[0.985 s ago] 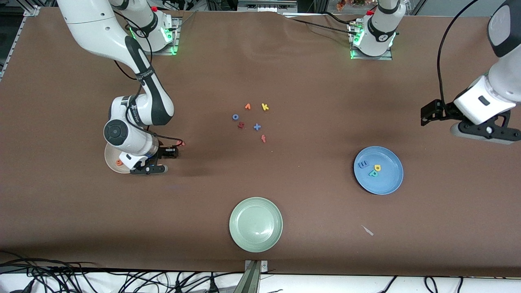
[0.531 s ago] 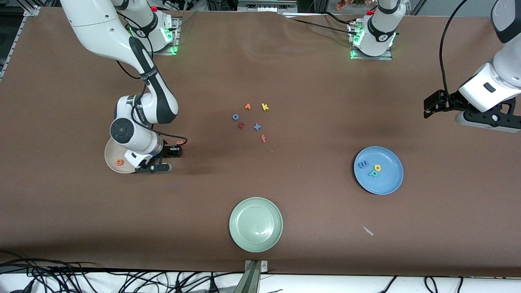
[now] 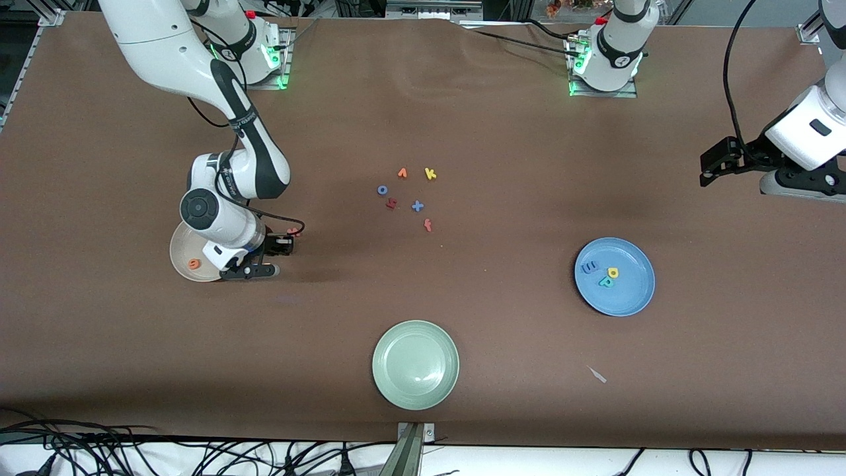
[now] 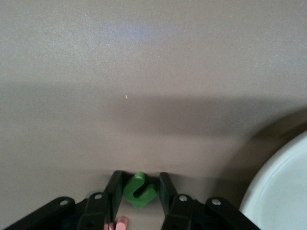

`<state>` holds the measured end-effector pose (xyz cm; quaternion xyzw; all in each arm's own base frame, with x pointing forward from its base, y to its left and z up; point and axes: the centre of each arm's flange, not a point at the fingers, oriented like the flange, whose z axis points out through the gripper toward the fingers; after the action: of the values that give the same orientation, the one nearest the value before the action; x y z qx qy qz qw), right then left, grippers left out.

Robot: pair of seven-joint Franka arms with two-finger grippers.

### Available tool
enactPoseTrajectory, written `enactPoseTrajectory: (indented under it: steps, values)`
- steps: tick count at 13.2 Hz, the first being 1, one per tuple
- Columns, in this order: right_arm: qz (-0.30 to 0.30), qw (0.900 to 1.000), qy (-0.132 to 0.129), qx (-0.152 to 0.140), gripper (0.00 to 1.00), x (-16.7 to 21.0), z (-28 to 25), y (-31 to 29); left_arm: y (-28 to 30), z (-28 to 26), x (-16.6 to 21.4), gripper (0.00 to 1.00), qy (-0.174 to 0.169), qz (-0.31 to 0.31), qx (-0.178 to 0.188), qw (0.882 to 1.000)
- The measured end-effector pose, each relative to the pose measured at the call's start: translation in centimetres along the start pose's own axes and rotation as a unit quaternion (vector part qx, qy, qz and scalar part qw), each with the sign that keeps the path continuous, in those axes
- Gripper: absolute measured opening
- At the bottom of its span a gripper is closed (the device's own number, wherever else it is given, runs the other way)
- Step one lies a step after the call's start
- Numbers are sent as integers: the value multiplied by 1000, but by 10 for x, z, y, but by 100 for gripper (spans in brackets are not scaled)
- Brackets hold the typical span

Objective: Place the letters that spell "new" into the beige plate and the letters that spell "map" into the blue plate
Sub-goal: 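Grasp the green u and drop it on the cream plate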

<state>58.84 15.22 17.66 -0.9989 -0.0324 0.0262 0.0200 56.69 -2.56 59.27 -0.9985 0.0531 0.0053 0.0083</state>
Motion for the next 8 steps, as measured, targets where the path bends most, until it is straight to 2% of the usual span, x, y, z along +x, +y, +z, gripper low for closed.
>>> enactPoseTrajectory:
  steps: [1,4,8]
  values:
    - [-1,1000,3,1,33,1,-4,-1,0,0,-1,100,-3,-4,0,1000]
    - [-2,1000,2,3,32,3,-11,-2,7,2,-2,100,-11,0,-1,1000]
    - [-17,999,-44,2,32,20,-59,9,30,7,6,100,-15,18,-1,1000]
